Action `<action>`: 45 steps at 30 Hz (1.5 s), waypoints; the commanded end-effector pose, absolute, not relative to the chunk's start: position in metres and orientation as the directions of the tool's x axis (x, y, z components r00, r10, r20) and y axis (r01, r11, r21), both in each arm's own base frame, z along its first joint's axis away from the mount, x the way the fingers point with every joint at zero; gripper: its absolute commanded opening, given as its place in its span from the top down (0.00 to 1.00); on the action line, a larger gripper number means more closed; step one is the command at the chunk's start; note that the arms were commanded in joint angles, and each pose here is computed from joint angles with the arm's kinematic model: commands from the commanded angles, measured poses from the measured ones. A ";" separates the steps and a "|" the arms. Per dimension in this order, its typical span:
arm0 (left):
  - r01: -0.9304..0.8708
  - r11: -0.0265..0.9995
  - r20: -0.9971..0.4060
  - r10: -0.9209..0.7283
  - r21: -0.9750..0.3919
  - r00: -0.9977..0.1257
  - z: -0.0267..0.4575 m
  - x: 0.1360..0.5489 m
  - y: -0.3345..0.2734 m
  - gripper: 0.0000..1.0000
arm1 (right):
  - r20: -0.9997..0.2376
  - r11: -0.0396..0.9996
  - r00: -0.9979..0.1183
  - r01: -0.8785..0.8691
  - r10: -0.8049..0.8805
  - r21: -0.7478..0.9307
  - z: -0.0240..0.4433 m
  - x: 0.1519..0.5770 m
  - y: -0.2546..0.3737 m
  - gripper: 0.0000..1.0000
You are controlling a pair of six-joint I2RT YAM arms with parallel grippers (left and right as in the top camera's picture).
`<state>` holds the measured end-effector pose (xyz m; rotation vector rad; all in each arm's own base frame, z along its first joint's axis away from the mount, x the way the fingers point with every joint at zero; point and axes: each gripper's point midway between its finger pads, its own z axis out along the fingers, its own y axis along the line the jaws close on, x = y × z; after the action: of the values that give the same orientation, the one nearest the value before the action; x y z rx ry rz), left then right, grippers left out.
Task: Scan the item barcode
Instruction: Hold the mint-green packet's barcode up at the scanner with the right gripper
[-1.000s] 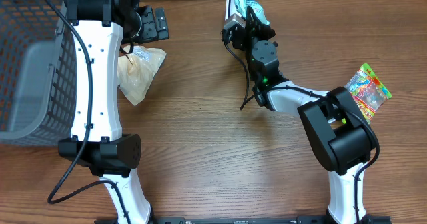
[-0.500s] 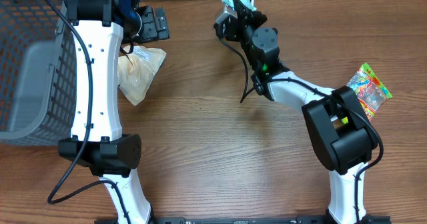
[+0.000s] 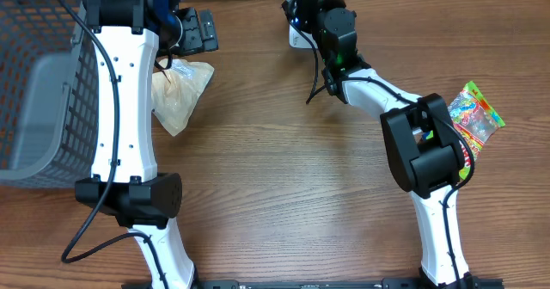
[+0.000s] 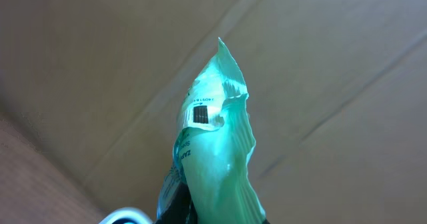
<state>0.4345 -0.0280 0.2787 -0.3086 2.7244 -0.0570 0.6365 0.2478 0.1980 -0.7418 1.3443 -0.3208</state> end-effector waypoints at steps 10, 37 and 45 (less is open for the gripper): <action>-0.200 0.976 -0.391 -0.218 -0.086 -0.894 0.284 0.432 -0.028 0.00 | -0.670 0.647 0.214 -0.174 -0.711 -0.743 0.200 0.642 0.248 0.96; -0.200 0.976 -0.391 -0.218 -0.086 -0.894 0.284 0.432 -0.028 0.00 | -0.232 0.241 0.233 0.009 -0.944 -0.970 0.212 0.628 0.273 0.96; -0.200 0.976 -0.391 -0.218 -0.086 -0.894 0.284 0.432 -0.028 0.00 | -0.203 0.186 0.209 -0.099 -0.957 -0.977 0.182 0.628 0.274 0.96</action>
<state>0.4345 -0.0280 0.2787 -0.3086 2.7244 -0.0570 0.6236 0.2758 0.1625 -1.2521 1.2004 -0.8433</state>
